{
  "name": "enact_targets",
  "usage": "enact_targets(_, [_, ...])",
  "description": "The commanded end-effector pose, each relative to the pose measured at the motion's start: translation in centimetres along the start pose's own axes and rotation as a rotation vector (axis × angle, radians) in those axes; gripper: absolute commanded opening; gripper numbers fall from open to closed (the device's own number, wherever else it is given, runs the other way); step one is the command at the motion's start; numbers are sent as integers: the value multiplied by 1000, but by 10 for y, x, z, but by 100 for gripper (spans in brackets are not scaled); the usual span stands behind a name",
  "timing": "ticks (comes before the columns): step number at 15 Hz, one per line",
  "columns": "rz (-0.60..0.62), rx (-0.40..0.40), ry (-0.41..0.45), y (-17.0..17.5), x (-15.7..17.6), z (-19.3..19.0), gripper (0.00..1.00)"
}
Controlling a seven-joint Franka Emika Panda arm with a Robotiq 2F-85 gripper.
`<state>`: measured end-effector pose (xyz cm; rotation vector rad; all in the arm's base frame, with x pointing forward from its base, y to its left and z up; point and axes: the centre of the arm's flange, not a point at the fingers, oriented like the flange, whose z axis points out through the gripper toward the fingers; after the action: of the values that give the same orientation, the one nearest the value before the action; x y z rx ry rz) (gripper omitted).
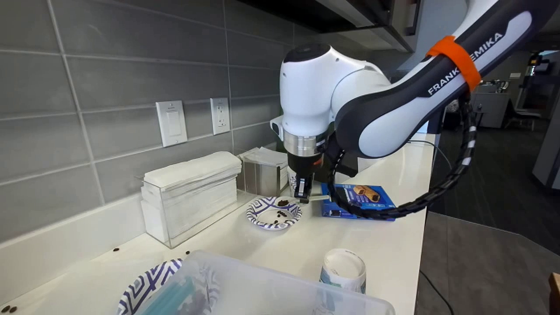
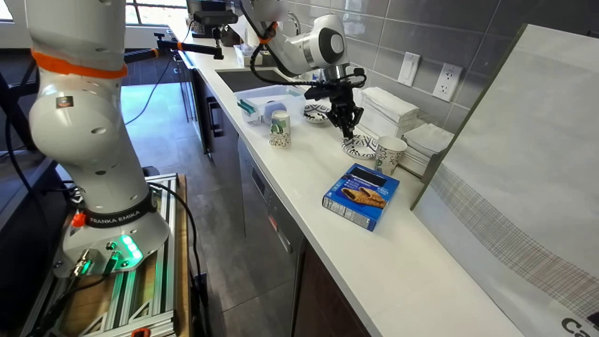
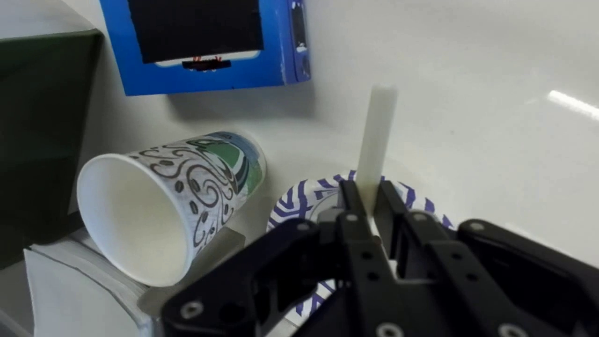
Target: Use the white spoon to place some of the contents from the bowl on the left into the bowl on the right.
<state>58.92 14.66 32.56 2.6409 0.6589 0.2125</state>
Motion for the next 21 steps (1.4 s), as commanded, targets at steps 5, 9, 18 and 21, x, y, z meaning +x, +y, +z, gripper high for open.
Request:
enact_targets(5, [-102,-248,-78,-12,10,6,3])
enact_targets(9, [-171,-352,-48,-12,15,16,3])
enact_targets(18, [-446,-544,34,-62,18,25,3])
enact_targets(21, [-507,-590,45,-78,15,25,3])
